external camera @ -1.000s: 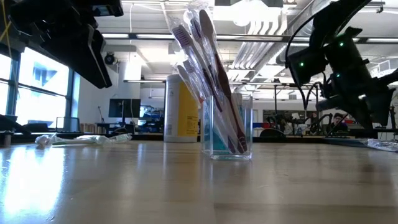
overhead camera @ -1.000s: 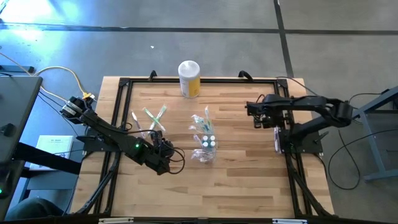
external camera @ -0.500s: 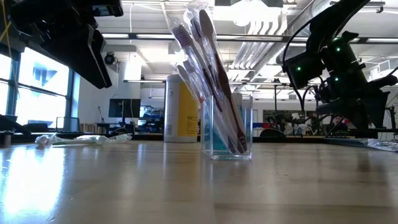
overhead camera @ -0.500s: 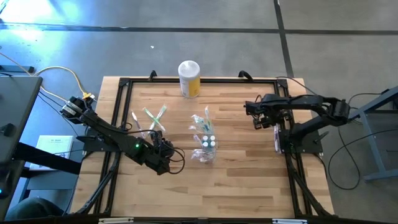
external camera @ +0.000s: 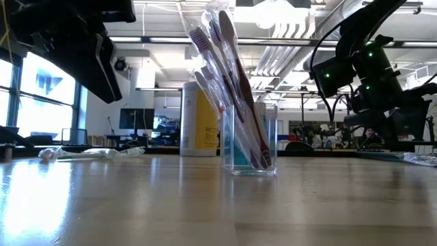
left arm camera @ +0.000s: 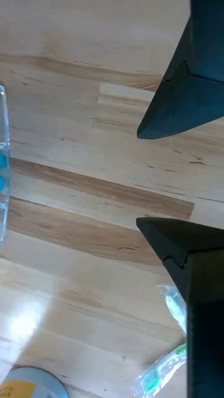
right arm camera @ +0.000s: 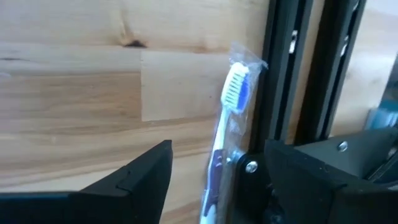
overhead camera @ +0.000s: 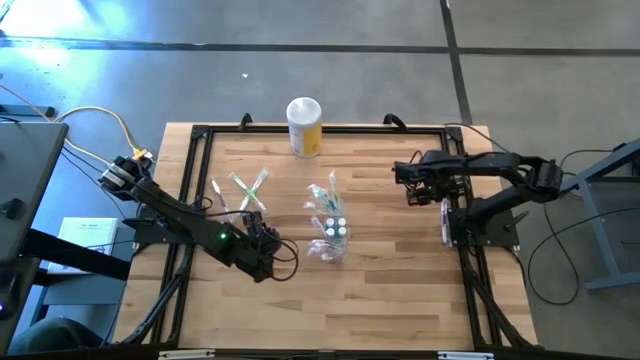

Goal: Pick & Place toothbrushing station
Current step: Put the purple toothbrush into the transparent organizer

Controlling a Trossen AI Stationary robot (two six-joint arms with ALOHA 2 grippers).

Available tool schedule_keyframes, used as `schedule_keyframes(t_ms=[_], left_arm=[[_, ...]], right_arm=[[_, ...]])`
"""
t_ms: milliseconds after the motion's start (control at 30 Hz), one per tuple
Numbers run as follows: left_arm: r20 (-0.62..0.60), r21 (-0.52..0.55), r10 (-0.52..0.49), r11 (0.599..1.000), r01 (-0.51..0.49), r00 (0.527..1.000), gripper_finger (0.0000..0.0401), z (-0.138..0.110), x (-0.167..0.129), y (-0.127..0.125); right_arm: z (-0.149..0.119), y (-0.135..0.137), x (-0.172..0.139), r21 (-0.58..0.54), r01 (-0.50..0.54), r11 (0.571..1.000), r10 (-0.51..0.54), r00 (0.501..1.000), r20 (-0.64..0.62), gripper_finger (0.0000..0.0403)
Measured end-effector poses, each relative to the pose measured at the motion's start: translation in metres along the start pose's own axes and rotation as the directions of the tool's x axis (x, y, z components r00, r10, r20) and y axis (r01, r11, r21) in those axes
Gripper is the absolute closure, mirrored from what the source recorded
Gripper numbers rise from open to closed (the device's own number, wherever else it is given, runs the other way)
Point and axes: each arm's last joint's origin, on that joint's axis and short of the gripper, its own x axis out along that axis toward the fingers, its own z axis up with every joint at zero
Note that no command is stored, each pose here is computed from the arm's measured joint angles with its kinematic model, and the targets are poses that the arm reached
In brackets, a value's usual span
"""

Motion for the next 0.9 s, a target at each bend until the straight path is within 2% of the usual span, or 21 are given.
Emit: schedule_keyframes(t_ms=[300,700,900], left_arm=[[-0.018,0.031,0.010,0.999,-0.009,1.000,0.0192,-0.002,0.007,-0.004],[-0.022,0.037,0.013,0.999,-0.012,1.000,0.0192,-0.002,0.007,-0.004],[-0.022,0.035,0.007,0.999,-0.007,1.000,0.0192,-0.002,0.007,-0.004]], right_arm=[[0.012,-0.007,0.003,0.095,-0.005,0.996,0.010,0.999,-0.052,0.0154],[0.013,-0.009,0.007,0.096,-0.030,0.995,0.040,0.993,-0.109,0.0154],[0.013,-0.009,0.011,0.095,-0.026,0.995,0.036,0.995,-0.097,0.0154]])
